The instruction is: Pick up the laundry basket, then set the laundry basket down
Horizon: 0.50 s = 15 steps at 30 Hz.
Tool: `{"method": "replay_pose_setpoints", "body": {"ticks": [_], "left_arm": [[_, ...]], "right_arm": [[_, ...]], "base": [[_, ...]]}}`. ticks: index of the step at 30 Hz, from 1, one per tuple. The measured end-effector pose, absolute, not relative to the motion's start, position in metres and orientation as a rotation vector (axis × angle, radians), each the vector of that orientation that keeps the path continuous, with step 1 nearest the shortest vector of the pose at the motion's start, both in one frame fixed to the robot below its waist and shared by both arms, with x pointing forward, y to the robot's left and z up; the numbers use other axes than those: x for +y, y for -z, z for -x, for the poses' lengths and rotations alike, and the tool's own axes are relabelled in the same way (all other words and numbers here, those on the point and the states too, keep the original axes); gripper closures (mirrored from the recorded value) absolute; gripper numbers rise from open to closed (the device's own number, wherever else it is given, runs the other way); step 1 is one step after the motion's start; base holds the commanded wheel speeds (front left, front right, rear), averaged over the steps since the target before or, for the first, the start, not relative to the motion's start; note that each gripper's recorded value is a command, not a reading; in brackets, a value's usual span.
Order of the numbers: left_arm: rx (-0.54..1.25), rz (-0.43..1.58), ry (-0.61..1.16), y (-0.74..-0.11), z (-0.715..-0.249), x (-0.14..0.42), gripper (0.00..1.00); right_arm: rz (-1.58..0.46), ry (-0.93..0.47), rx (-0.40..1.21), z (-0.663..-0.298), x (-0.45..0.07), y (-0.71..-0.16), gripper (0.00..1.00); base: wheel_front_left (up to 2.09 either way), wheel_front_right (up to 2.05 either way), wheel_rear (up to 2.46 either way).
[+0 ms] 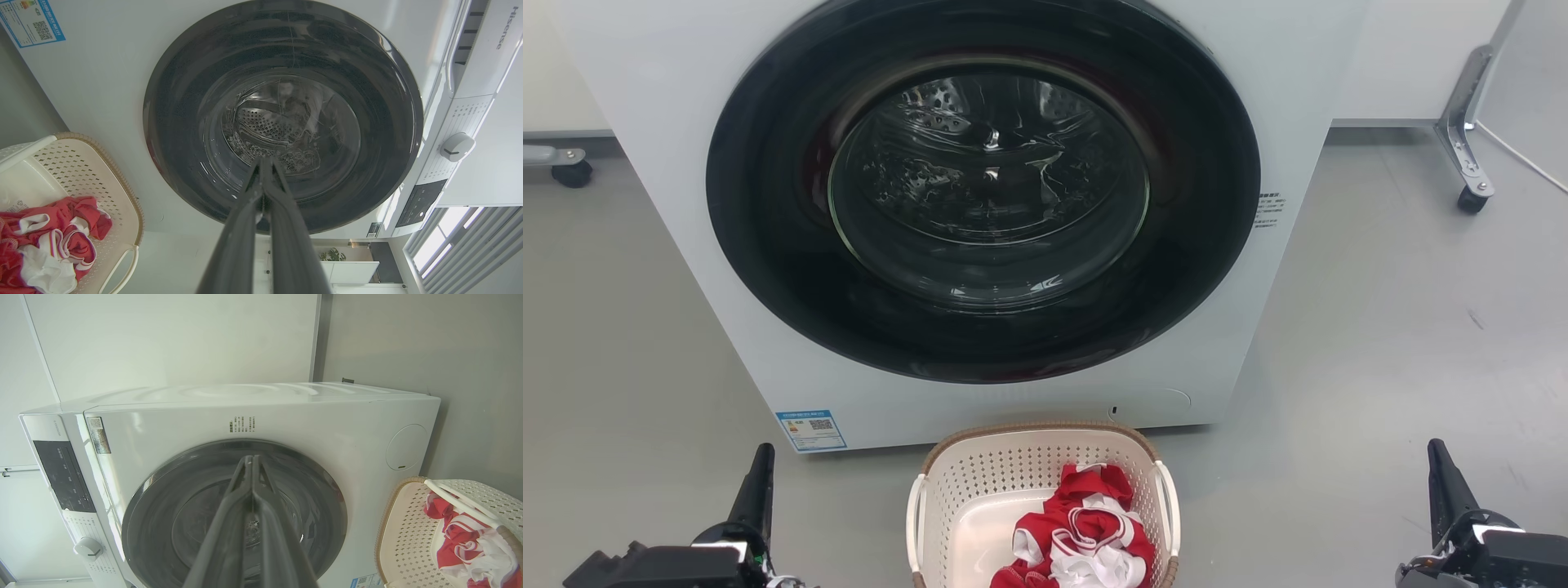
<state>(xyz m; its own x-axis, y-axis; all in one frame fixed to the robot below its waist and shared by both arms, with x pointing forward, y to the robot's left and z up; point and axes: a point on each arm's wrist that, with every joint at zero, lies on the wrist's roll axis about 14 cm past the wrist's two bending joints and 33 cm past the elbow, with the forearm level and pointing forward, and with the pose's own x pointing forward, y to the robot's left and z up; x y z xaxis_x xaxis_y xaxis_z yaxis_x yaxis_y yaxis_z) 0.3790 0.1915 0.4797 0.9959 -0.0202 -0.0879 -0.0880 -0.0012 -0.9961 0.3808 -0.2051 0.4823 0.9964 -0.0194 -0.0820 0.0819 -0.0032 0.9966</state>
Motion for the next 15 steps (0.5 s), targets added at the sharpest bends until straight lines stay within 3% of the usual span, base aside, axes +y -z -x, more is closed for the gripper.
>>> {"method": "replay_pose_setpoints", "body": {"ticks": [15], "left_arm": [[0.086,1.572,-0.054,-0.4795,-0.3790,0.1914,1.00]], "right_arm": [[-1.572,0.080,0.049,-0.3808,-0.2050,-0.4823,1.00]], "base": [[0.00,0.00,0.00]]}}
